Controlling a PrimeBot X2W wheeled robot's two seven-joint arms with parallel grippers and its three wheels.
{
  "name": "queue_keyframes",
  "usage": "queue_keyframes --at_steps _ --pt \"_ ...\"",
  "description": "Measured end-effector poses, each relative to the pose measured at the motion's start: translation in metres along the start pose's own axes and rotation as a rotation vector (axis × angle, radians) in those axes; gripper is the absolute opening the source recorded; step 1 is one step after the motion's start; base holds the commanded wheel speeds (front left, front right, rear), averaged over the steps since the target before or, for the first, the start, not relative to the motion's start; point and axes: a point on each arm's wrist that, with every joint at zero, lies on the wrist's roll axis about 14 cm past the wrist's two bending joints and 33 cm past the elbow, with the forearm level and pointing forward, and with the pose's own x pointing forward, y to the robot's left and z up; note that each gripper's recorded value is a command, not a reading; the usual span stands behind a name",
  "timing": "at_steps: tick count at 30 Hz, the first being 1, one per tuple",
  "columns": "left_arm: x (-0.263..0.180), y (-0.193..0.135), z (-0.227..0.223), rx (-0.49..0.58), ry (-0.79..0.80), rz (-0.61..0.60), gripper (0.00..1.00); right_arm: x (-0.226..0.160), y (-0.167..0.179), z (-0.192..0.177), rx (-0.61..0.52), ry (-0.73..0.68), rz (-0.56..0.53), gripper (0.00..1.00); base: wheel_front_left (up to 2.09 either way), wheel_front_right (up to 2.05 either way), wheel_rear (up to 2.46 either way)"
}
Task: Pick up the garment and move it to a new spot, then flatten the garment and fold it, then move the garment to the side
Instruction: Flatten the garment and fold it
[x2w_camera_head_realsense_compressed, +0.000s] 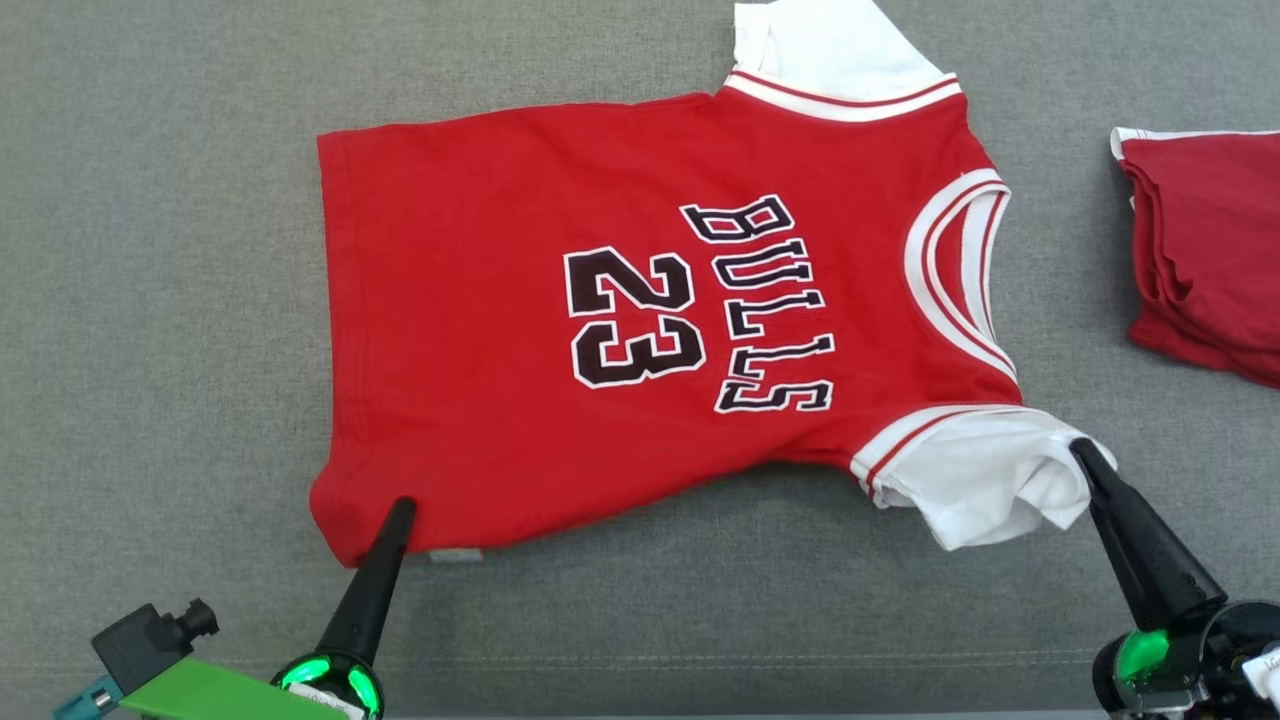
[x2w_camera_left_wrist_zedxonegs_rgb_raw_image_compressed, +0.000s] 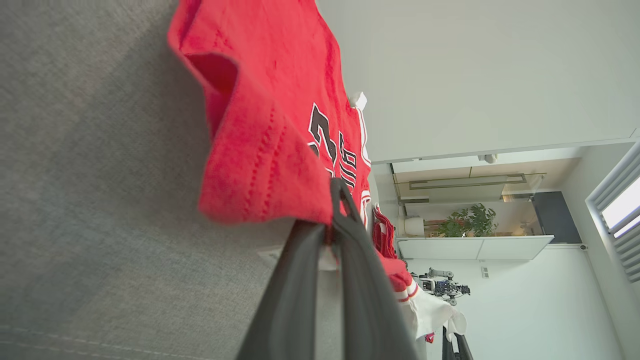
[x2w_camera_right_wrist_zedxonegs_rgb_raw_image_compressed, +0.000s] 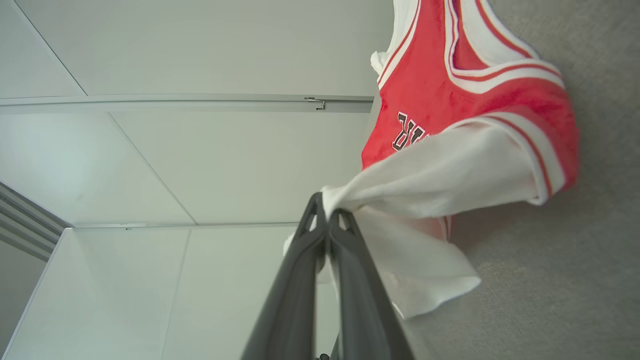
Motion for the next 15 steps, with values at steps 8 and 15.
queue_keyframes --at_steps 8,15 --pt "0.016 0.000 0.012 0.122 0.056 0.022 0.00 0.023 -0.019 0.024 -0.025 -0.060 -0.094 0.00 0.00 0.00 0.00" --pt "0.038 -0.006 0.018 0.196 0.124 0.022 0.00 0.053 -0.020 0.031 -0.069 -0.047 -0.099 0.00 0.00 0.00 0.00"
